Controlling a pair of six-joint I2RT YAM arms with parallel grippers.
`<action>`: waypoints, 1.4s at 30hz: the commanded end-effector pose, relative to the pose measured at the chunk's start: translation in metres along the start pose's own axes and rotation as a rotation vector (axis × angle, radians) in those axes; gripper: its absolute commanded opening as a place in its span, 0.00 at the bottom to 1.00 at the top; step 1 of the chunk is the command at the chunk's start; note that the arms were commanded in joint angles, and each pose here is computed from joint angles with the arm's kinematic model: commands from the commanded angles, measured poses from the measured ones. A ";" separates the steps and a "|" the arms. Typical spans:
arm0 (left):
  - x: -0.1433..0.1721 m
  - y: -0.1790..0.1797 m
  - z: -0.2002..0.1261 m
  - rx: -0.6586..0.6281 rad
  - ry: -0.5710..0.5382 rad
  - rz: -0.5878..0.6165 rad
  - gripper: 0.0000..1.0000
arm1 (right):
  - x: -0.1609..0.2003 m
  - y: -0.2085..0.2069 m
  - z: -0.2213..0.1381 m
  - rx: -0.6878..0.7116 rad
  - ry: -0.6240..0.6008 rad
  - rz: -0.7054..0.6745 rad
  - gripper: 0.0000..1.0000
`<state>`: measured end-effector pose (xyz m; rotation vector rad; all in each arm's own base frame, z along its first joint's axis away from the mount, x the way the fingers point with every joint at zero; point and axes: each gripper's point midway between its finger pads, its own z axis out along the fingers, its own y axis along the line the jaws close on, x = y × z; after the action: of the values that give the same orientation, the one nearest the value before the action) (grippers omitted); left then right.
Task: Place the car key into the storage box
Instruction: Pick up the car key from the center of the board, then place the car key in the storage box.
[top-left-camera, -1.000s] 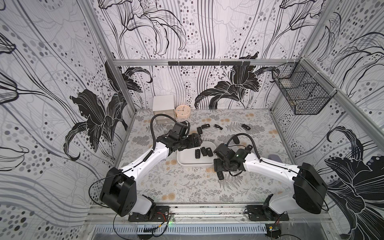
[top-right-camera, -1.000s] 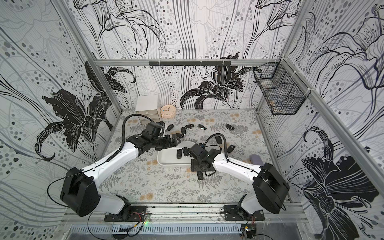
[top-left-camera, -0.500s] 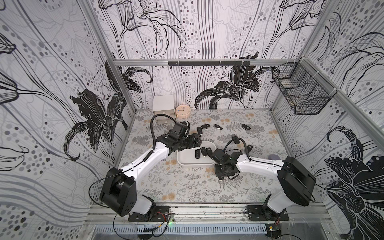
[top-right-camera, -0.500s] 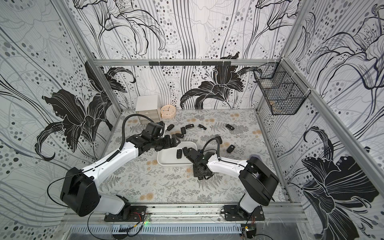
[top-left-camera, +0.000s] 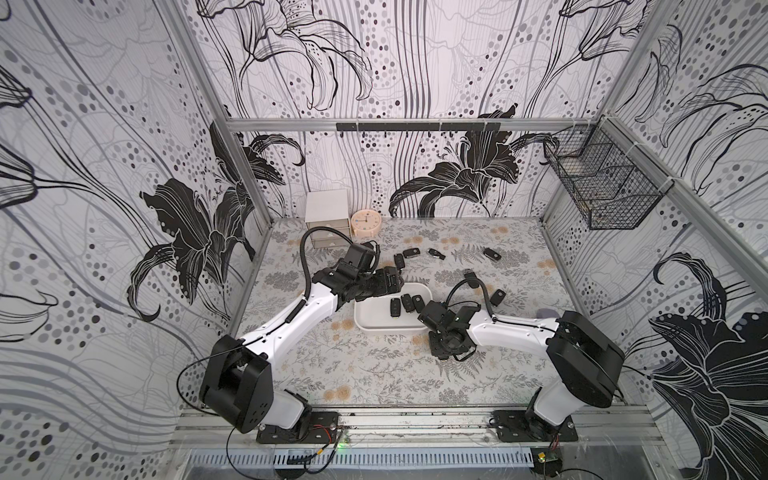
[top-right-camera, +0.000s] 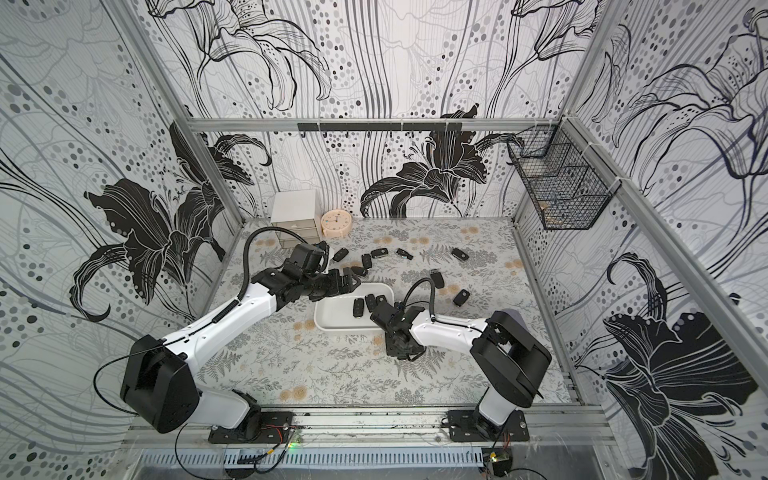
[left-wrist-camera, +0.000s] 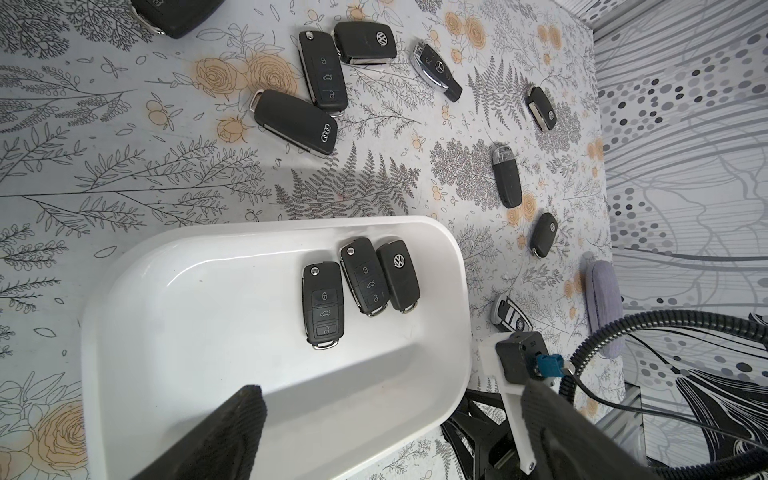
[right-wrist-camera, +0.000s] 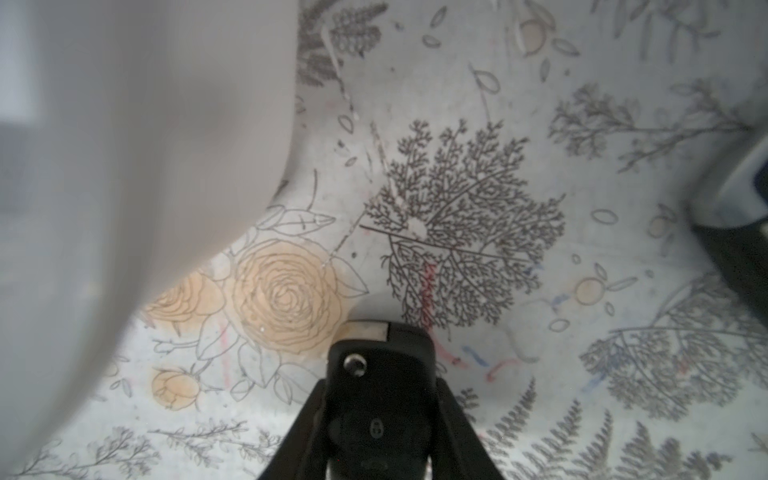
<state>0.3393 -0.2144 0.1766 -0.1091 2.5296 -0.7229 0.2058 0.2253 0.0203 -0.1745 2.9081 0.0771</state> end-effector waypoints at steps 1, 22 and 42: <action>-0.015 -0.005 -0.005 -0.007 -0.057 0.022 0.99 | -0.006 -0.012 -0.019 0.052 -0.045 0.004 0.31; -0.035 0.052 -0.059 -0.239 -0.287 -0.091 0.99 | -0.120 0.052 -0.085 -0.076 -0.221 -0.045 0.32; -0.020 0.082 -0.092 -0.299 -0.335 -0.138 0.99 | -0.164 0.142 -0.034 -0.161 -0.134 -0.066 0.33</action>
<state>0.3185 -0.1046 0.2099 -0.4417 2.3198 -0.3594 0.3454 0.3779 0.1071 -0.2798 2.7068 0.3260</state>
